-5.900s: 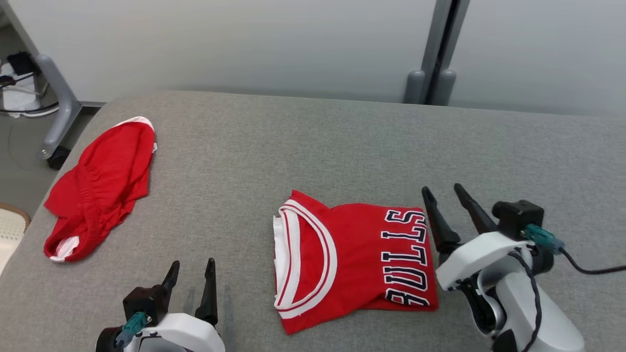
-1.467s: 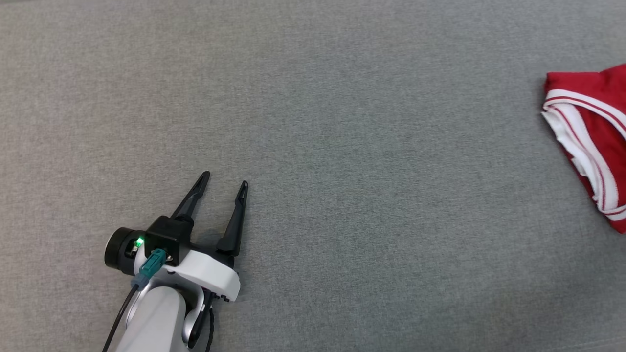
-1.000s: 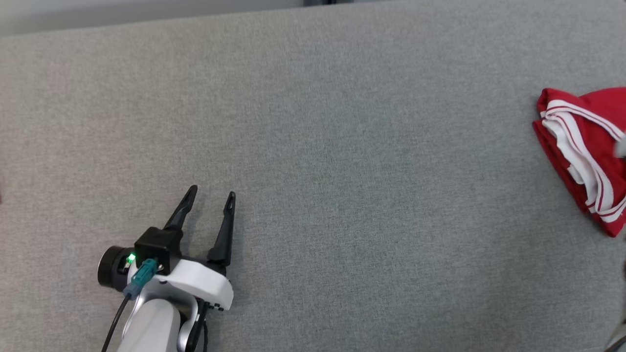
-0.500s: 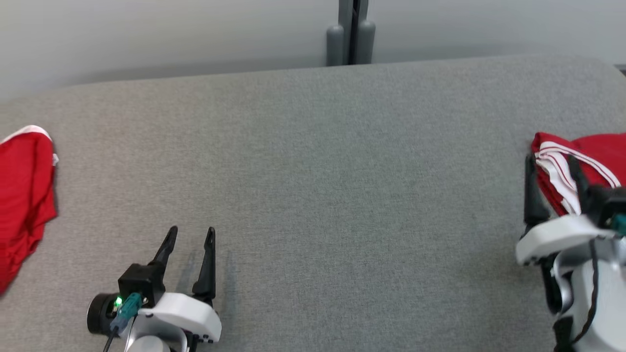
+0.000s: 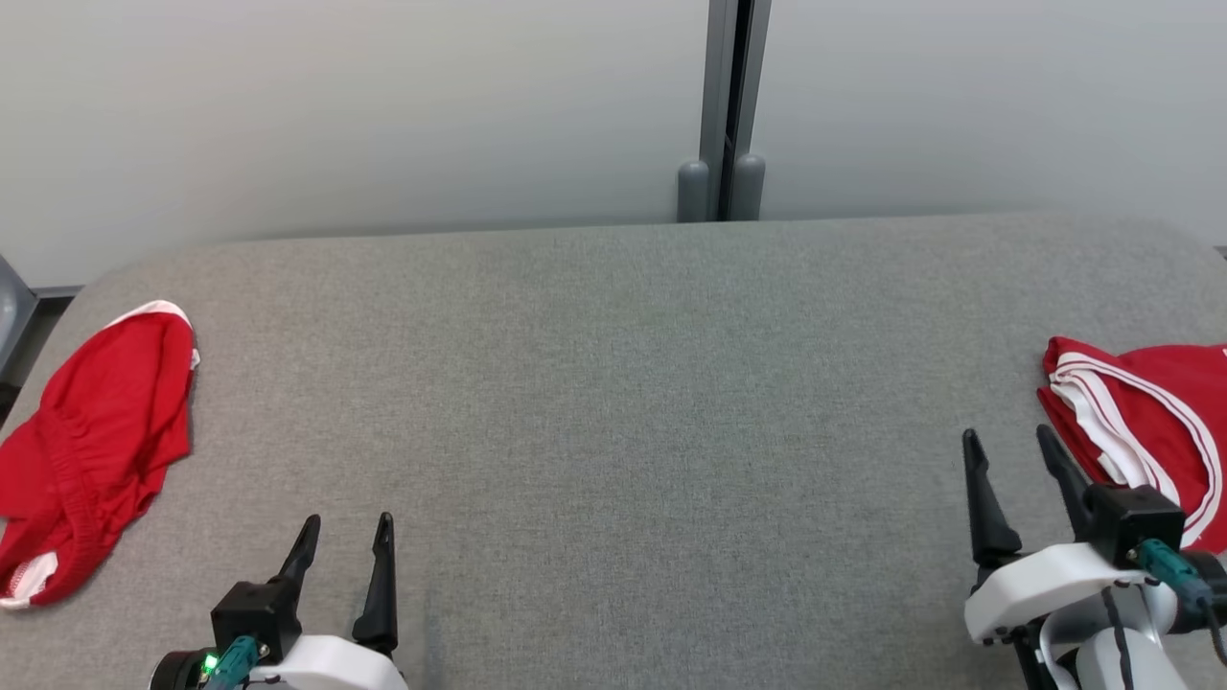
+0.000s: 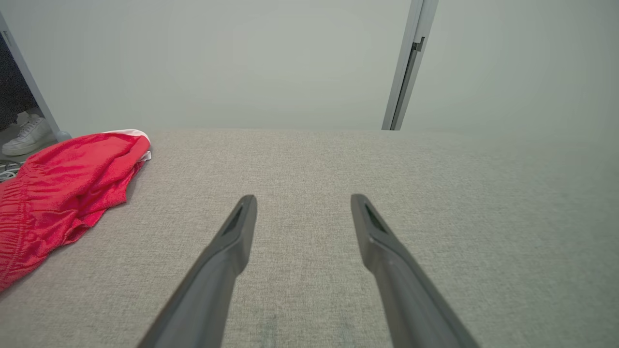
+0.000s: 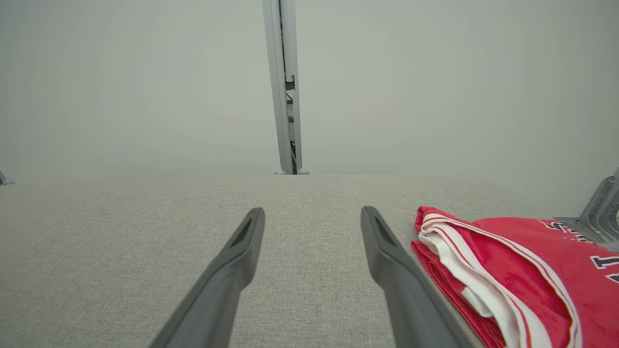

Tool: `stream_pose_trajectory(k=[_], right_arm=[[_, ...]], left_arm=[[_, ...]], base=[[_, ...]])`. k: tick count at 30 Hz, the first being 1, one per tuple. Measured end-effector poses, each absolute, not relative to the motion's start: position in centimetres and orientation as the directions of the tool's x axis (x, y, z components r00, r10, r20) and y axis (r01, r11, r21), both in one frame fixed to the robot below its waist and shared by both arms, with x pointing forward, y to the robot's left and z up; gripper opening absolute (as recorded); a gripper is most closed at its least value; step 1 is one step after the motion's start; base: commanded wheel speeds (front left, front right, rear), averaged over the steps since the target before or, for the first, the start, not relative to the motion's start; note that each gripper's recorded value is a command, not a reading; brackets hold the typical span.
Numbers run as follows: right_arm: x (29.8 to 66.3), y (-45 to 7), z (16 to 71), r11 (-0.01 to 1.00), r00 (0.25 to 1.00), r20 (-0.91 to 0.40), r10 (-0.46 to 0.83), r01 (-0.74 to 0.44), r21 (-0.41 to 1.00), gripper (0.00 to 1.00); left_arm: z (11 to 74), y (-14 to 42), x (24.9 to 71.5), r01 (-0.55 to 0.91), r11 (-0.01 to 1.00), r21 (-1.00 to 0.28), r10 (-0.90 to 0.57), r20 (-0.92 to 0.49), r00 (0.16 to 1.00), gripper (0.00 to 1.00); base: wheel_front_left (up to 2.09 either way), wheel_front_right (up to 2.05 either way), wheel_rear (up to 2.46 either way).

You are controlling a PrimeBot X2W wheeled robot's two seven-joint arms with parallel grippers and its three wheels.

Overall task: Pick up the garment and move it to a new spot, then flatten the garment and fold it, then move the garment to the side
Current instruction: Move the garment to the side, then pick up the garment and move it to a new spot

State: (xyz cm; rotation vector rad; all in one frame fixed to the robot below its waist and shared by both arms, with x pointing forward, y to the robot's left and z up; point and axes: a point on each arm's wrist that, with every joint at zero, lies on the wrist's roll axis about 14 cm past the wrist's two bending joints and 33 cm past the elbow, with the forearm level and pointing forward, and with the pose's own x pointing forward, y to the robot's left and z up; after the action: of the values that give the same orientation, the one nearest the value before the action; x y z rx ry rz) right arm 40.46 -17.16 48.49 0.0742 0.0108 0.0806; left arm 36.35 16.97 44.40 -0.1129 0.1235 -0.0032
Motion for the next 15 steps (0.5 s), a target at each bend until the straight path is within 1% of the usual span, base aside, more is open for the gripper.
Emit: stream_pose_trajectory(k=[4,11,15], right_arm=[[39.6,-16.1,48.6,0.991,0.994,-0.005,0.110,-0.109,0.084,1.00],[38.2,-15.7,47.5,0.987,0.992,-0.034,0.120,-0.116,0.107,1.00],[38.2,-15.6,47.5,0.987,0.992,-0.036,0.123,-0.118,0.113,1.00]], left_arm=[[44.6,17.6,35.5,-0.026,0.993,-0.114,0.012,-0.116,0.993,1.00],[44.1,18.5,34.4,-0.068,0.988,-0.137,0.050,-0.130,0.990,1.00],[43.9,18.6,34.2,-0.072,0.988,-0.137,0.053,-0.137,0.989,1.00]], base=[[0.00,0.00,0.00],[0.00,0.00,0.00],[0.00,0.00,0.00]])
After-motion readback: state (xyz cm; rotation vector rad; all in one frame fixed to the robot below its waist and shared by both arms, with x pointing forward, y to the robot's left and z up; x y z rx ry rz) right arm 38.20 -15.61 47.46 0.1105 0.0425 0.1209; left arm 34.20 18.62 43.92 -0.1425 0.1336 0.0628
